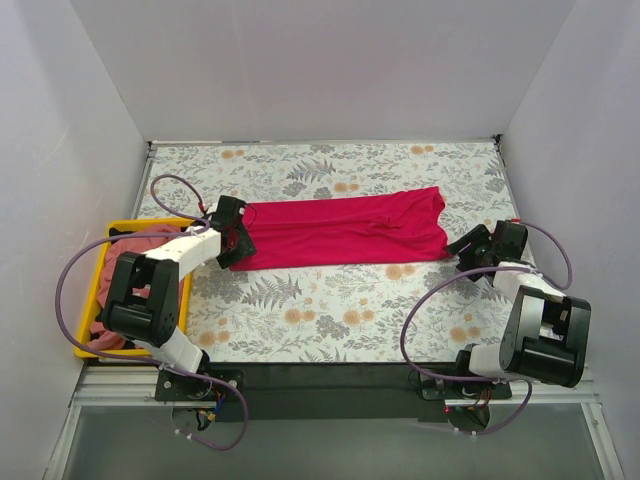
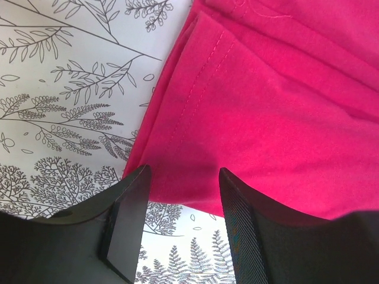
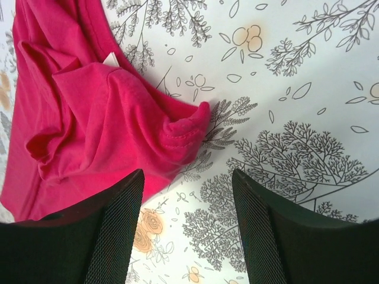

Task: Fold and stack the t-shirts
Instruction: Fold the tshirt

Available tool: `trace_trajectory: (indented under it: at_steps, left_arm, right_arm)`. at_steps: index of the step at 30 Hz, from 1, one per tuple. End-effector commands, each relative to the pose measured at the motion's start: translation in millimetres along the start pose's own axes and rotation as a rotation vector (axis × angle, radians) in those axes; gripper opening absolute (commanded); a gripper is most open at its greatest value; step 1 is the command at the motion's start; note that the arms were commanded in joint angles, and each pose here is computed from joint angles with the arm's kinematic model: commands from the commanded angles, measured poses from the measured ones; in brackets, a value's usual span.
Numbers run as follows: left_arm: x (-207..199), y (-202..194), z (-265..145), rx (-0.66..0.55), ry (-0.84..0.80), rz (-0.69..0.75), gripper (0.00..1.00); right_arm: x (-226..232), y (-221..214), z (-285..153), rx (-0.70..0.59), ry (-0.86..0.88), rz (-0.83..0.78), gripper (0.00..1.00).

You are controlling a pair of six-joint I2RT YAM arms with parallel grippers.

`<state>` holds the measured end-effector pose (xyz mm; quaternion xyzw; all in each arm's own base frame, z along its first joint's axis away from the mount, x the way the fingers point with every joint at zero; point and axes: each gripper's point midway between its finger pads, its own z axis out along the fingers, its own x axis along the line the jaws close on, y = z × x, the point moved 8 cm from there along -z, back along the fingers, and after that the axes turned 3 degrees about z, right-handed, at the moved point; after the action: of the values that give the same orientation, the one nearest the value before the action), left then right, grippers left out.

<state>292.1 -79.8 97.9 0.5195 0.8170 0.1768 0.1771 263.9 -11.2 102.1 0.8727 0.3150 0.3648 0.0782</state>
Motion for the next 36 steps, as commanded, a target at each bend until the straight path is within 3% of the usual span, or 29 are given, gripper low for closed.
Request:
trace_trajectory:
  at_steps: [1,6,9,13,15,19,30,36]
  left_arm:
    - [3.4,-1.3,2.7,0.001,0.017,-0.005,0.48]
    - [7.8,-5.3,4.5,0.019,0.046,-0.002,0.48]
    - [12.6,-9.8,6.5,0.034,0.079,0.005,0.48]
    - [17.1,-15.3,7.8,0.047,0.1,0.002,0.48]
    - [20.9,-18.6,9.1,0.06,0.121,-0.001,0.46]
    - [30.7,-24.1,11.4,0.096,0.159,-0.01,0.43]
    - [48.9,-56.4,-10.3,0.207,0.124,-0.079,0.39]
    - [55.3,-69.8,-8.4,0.248,0.141,-0.087,0.39]
  right_arm:
    - [6.7,6.3,7.8,-0.039,0.09,0.073,0.67]
    - [-3.1,0.7,17.4,-0.031,0.079,0.118,0.64]
    - [-10.8,1.5,22.8,-0.043,0.058,0.139,0.58]
    - [-23.5,6.4,26.2,-0.067,0.028,0.153,0.32]
    - [-30.2,10.8,26.4,-0.079,0.017,0.158,0.25]
    - [-34.3,23.0,26.5,-0.089,0.027,0.11,0.02]
    - [-45.5,27.7,16.7,-0.076,0.011,0.0,0.01]
    - [-41.3,35.7,13.1,-0.078,0.031,-0.046,0.13]
